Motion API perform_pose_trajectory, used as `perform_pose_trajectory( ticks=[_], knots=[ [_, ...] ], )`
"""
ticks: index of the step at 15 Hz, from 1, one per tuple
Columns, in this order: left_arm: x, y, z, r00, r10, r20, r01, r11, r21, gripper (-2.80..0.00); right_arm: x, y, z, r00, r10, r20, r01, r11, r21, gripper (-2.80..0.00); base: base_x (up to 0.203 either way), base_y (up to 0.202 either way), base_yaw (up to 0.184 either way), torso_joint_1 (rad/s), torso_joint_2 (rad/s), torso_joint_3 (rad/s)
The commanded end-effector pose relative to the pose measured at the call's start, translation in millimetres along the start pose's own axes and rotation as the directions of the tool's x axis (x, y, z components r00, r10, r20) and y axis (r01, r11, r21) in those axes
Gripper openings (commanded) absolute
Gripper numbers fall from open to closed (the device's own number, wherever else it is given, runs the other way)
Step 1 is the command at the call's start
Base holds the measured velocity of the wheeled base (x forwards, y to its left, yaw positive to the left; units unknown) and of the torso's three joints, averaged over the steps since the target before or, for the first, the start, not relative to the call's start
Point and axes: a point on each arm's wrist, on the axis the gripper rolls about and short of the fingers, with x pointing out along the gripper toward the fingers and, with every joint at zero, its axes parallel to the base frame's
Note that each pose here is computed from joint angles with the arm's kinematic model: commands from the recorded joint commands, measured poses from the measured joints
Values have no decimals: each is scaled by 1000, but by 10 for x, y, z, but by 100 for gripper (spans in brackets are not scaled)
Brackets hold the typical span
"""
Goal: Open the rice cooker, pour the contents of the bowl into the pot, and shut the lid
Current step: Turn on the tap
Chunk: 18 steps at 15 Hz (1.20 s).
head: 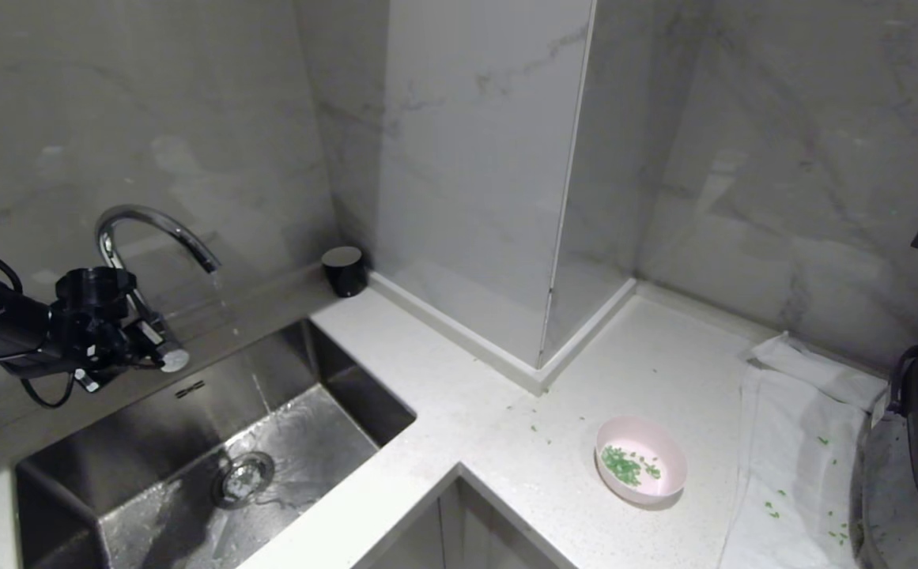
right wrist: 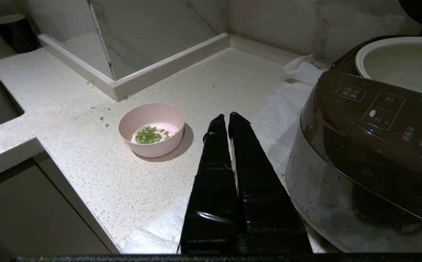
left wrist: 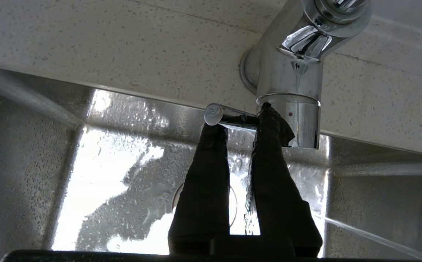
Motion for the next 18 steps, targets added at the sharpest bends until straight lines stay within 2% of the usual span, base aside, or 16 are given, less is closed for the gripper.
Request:
perform_pose_trajectory(
  ticks=[1, 2, 7, 10, 14, 18],
  knots=[
    [-1, 6, -4, 1000, 2, 1, -2, 1000, -4, -161, 1, 0, -3, 1000, 0, -1, 0, 1000, 0, -280, 0, 0, 0, 0, 0, 0],
    [1, 12, -1, 1000, 4, 1, -4, 1000, -3, 0, 1, 0, -3, 1000, 0, -1, 0, 1000, 0, -280, 0, 0, 0, 0, 0, 0],
    [-10, 8, 4, 1000, 2, 2, -2, 1000, -5, 0, 1, 0, -3, 1000, 0, -1, 0, 1000, 0, -280, 0, 0, 0, 0, 0, 0],
    [-155, -1, -37, 1000, -14, -17, 15, 1000, 9, 0, 1, 0, -3, 1000, 0, -1, 0, 1000, 0, -280, 0, 0, 0, 0, 0, 0],
    [-544, -74, -83, 992, -113, -60, 115, 993, 33, 0, 1, 0, -3, 1000, 1, -1, -1, 1000, 0, -280, 0, 0, 0, 0, 0, 0],
    [-908, -60, -330, 970, -187, -157, 201, 976, 80, 0, 1, 0, -3, 1000, 0, -1, 0, 1000, 0, -280, 0, 0, 0, 0, 0, 0]
  ],
)
